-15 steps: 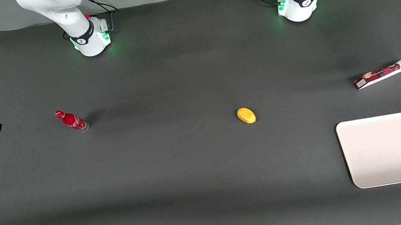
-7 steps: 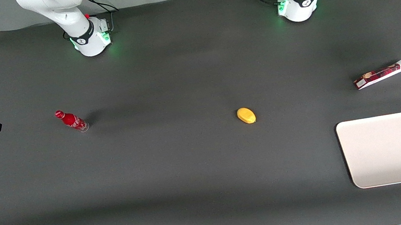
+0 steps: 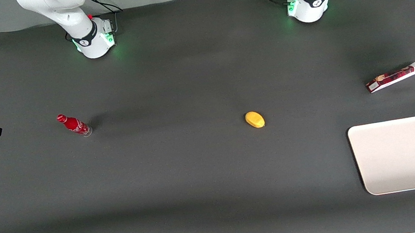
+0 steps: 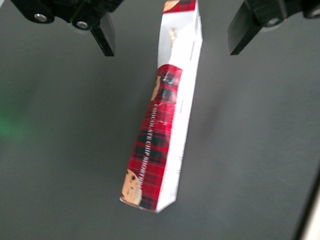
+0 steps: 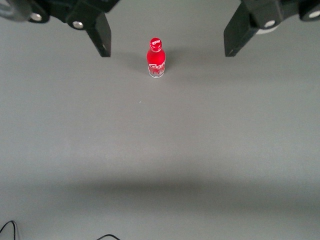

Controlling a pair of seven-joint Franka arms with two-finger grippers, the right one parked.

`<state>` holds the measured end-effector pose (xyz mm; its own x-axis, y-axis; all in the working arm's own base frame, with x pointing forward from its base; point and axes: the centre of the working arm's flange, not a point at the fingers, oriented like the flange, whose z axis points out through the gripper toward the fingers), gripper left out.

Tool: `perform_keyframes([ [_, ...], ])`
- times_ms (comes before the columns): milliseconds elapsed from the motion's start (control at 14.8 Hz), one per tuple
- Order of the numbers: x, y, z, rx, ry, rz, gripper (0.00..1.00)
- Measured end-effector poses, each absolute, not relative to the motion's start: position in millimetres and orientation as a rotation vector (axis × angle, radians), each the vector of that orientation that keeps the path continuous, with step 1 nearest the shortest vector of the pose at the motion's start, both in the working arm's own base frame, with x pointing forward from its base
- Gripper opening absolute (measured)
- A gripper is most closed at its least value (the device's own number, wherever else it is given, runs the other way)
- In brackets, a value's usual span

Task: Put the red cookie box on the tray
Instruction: 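Close the left gripper on the box end and lift it upright, then carry the held box over to the white tray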

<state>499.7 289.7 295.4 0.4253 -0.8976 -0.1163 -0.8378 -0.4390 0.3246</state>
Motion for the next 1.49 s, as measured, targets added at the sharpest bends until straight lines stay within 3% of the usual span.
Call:
perform_keyframes([
  [271,466,274,255,2.48,-1.523,-0.327,1.0],
  [746,448,263,217,2.536,-1.507,-0.253,0.99],
  [814,446,262,211,2.535,-1.491,-0.251,0.93],
  [949,446,261,204,2.546,-1.45,-0.227,0.69],
  [1288,450,261,205,2.568,-1.38,-0.167,0.18],
  [1356,453,262,208,2.56,-1.377,-0.167,0.12],
  [1492,466,264,224,2.535,-1.368,-0.163,0.11],
])
